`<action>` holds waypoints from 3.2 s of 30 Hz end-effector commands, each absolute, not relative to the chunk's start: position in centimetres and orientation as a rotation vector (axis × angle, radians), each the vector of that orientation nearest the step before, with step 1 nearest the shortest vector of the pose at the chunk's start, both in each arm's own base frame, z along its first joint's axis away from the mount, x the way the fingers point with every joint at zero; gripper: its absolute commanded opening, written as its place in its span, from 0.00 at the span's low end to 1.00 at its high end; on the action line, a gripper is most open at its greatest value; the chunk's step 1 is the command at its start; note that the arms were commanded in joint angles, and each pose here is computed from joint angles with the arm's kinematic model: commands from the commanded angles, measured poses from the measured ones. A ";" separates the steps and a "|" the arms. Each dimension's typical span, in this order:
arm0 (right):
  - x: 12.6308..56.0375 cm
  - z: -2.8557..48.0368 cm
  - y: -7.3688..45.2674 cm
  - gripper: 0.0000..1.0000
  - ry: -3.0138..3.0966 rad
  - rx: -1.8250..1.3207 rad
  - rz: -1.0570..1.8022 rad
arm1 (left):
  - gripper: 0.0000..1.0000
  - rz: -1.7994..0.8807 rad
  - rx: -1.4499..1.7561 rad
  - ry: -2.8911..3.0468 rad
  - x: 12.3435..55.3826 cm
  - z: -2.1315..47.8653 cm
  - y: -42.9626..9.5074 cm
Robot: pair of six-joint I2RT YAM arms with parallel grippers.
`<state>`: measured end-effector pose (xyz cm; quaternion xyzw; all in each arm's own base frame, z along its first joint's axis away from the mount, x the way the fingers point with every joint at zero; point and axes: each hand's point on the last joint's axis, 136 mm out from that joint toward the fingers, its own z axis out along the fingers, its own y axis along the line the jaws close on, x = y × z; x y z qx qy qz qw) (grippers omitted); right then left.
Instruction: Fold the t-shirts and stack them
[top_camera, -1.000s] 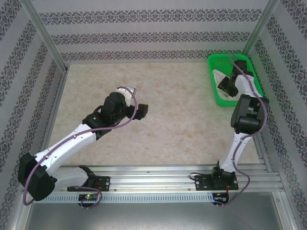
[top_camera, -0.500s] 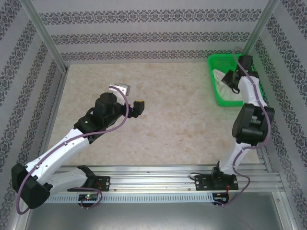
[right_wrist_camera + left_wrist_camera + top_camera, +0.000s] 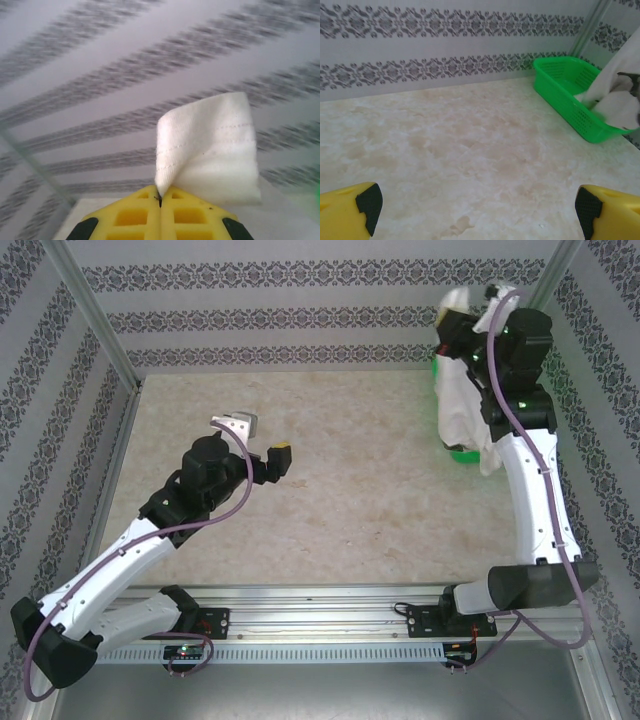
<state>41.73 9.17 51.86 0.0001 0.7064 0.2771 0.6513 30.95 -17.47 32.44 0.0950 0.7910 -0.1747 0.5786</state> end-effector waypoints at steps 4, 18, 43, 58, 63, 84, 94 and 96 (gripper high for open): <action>34.5 61.1 18.2 0.00 1.406 -0.340 0.764 | 1.00 -0.282 0.117 1.722 30.2 39.0 -13.0; 38.7 55.2 25.6 0.00 1.619 -0.458 0.787 | 1.00 -0.197 0.062 1.660 27.1 41.3 -9.1; 41.7 24.2 27.8 0.93 2.392 -0.475 0.251 | 0.96 -0.061 -0.121 2.594 23.4 8.2 -11.2; 29.6 8.0 21.7 0.85 2.730 -0.236 0.524 | 0.00 -0.258 -0.098 2.519 29.9 9.7 -14.1; 28.2 6.4 25.6 0.76 2.721 -0.252 0.679 | 0.00 -0.423 -0.112 2.298 29.0 20.5 -13.9; 24.8 8.6 35.1 0.54 2.727 -0.404 0.905 | 0.00 -0.233 -0.390 2.393 28.6 14.1 -6.9; 21.6 2.9 40.3 0.52 2.870 -0.329 0.857 | 0.19 -0.349 -0.557 2.405 29.6 10.4 -4.3; 22.3 2.3 40.3 0.40 2.876 -0.305 0.805 | 0.29 -0.368 -0.578 2.405 29.7 9.6 -4.2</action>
